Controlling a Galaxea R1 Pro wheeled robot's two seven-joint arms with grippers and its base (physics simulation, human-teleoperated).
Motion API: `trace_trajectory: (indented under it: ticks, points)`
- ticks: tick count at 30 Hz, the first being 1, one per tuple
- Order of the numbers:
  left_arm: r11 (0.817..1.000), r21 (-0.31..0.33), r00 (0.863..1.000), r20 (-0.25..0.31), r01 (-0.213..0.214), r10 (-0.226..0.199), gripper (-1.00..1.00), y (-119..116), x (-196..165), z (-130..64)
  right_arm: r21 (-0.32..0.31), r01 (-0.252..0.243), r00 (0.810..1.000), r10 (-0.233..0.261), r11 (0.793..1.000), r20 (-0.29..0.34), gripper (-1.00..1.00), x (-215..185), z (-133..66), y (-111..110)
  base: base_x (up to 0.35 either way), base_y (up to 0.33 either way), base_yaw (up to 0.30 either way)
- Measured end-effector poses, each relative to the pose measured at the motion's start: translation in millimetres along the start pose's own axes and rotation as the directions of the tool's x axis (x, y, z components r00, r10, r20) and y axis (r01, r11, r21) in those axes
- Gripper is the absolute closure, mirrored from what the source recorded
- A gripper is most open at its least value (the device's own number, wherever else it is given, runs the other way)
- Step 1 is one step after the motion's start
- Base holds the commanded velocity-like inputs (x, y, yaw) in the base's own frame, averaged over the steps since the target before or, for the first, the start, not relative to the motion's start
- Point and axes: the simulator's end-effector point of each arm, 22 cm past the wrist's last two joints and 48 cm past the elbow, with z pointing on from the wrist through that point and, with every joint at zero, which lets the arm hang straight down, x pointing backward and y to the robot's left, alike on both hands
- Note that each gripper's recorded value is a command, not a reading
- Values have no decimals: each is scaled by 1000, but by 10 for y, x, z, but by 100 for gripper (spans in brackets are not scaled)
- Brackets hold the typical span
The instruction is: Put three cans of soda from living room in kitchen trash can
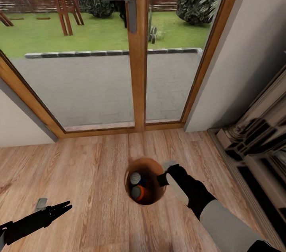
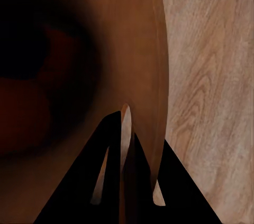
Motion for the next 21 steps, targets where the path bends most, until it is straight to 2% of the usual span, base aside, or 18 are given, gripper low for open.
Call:
trace_trajectory:
  ticks: [3, 7, 11, 21]
  points:
    - [1000, 0, 1000, 0, -1, 1, -100, 0, -1, -3, -74, -19, 999, 21, 997, 36, 100, -99, -74, -149, 0, 0, 0]
    - [1000, 1, 1000, 0, -3, 3, -100, -1, -5, -12, -149, -44, 997, 53, 988, 53, 100, -161, -137, -112, 0, 0, 0]
    - [1000, 0, 1000, 0, -4, 4, -100, 1, -8, -15, -136, -30, 998, 37, 990, 55, 100, -161, -136, -151, 0, 0, 0]
    - [1000, 0, 1000, 1, -4, 4, -100, 2, -10, -16, -147, -31, 997, 40, 989, 61, 100, -174, -142, -115, 0, 0, 0]
